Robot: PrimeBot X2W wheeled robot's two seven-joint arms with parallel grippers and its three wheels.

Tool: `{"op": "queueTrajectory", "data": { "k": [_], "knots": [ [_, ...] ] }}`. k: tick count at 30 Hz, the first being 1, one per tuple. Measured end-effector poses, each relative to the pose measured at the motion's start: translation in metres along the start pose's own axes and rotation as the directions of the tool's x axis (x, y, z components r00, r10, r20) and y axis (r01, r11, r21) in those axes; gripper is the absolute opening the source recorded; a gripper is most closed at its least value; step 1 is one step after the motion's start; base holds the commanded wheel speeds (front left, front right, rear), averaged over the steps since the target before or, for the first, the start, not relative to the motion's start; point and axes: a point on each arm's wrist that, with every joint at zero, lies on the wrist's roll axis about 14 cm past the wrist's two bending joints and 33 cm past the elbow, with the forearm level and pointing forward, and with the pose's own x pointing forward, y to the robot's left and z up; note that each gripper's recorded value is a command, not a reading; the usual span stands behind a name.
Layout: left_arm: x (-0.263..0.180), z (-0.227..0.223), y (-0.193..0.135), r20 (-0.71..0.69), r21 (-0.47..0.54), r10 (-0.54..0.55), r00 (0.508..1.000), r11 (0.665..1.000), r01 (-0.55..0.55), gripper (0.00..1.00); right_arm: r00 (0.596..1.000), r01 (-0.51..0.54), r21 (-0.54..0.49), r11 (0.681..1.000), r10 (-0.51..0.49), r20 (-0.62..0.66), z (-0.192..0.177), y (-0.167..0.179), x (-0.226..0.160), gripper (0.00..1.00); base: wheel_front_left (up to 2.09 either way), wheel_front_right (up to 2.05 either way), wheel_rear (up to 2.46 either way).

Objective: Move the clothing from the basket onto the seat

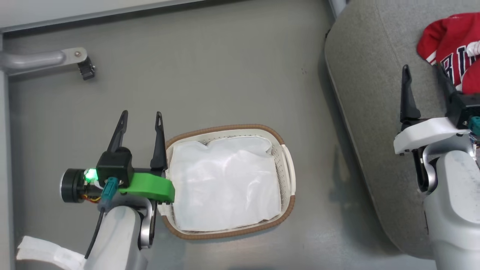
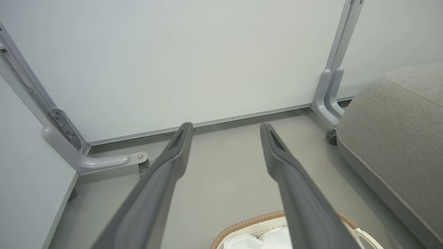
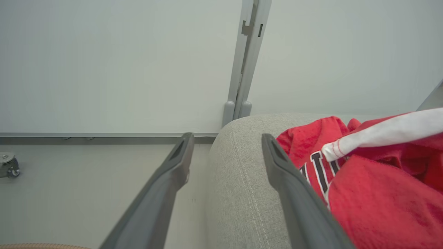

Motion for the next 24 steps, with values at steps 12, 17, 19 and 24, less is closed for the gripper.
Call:
{"op": "queueTrajectory", "data": {
  "k": [12,17,19,24],
  "knots": [
    [-0.060,0.009,0.050,0.002,0.031,0.178,0.984,0.984,-0.178,1.00,0.994,-0.112,0.077,0.991,0.112,0.012,0.009,0.054,-0.027,1.00,0.00,0.00,0.00],
    [-0.082,0.010,0.062,0.000,0.033,0.227,0.974,0.973,-0.227,1.00,0.992,-0.129,0.098,0.987,0.129,0.006,0.008,0.063,-0.045,1.00,0.00,0.00,0.00],
    [-0.088,0.012,0.063,0.005,0.030,0.232,0.973,0.972,-0.232,1.00,0.991,-0.137,0.102,0.985,0.137,0.006,0.009,0.066,-0.050,1.00,0.00,0.00,0.00],
    [-0.098,0.022,0.065,0.035,0.021,0.243,0.969,0.970,-0.244,1.00,0.990,-0.140,0.116,0.983,0.140,0.007,0.010,0.067,-0.062,1.00,0.00,0.00,0.00]
  ]
}}
